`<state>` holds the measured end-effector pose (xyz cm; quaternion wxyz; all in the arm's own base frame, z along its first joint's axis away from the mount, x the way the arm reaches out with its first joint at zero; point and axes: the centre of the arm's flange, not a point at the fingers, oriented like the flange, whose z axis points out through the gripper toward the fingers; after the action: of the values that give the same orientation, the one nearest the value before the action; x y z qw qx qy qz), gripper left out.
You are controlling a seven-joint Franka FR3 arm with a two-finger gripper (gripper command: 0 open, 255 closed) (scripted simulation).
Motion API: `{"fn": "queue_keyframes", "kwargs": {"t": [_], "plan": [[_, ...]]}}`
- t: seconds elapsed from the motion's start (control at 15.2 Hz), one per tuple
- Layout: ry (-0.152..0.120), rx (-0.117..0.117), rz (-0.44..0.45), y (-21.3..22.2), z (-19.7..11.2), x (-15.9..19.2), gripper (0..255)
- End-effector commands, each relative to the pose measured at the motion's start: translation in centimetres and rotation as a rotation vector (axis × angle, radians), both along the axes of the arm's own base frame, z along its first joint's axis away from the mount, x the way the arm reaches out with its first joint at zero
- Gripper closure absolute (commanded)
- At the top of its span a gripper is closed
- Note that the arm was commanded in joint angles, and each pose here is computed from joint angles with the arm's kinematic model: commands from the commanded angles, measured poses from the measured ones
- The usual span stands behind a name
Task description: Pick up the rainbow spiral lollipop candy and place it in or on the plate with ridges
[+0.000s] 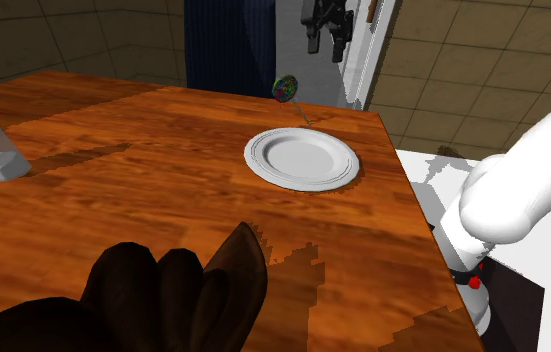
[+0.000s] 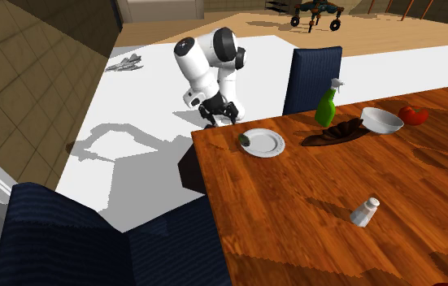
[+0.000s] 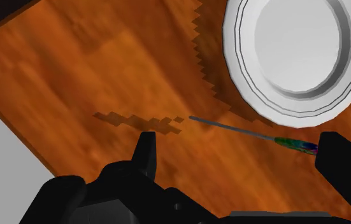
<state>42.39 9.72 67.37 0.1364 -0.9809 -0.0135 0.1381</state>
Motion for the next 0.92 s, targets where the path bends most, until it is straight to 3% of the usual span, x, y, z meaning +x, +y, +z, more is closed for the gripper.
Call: {"fn": "queue_keyframes", "kwargs": {"t": [0.0,0.46,0.86], "plan": [[0.032,0.016,0.004,0.7,-0.1,0.5,0],[0.032,0.016,0.004,1.6,-3.3,-0.6,0],[0.032,0.016,0.004,1.6,-3.3,-0.6,0]]}}
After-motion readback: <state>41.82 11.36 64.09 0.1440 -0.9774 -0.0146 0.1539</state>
